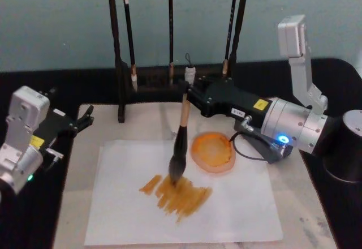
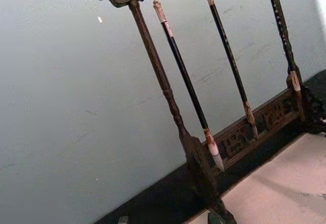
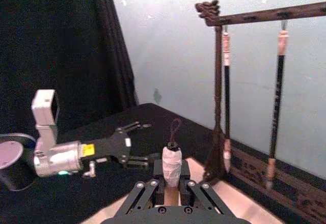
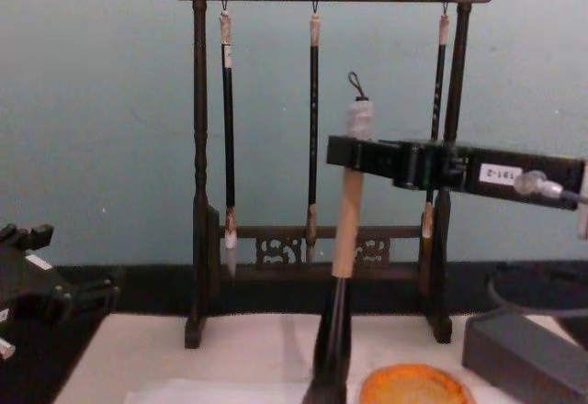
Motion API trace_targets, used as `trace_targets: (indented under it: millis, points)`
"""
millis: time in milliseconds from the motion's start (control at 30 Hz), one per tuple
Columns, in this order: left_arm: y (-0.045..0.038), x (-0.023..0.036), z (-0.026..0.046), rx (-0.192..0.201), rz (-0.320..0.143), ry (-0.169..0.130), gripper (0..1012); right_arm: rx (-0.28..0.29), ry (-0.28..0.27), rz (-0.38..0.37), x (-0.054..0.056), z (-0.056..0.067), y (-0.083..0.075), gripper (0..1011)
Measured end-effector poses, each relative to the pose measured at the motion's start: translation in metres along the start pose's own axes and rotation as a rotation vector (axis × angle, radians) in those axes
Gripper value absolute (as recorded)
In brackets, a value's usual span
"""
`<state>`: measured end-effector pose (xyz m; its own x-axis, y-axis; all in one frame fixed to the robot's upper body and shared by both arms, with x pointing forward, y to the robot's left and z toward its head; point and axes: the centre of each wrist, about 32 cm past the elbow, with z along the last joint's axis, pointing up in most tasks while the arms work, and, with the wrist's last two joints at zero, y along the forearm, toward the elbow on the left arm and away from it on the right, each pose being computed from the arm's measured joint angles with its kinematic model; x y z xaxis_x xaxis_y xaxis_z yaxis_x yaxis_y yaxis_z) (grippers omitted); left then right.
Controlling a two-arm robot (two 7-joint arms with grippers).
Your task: Pick up the brush from the inkstone, write on the paper, then place the brush back to its original position.
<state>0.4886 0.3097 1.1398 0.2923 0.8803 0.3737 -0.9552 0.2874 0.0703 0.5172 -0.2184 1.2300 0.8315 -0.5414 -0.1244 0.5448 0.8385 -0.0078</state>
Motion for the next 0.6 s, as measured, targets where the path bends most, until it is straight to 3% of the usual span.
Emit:
trace_targets:
  millis: [300,600]
  points:
    - [0.0000,0.0000,0.0000,0.000,0.000,0.000,1010,-0.013,0.026,0.064,-0.0082,-0.0030,0.0083,156]
    - [0.0000,0.0000,0.0000,0.000,0.000,0.000,1010,-0.033,0.041,0.071,-0.0088,-0.0089,0.0097,156]
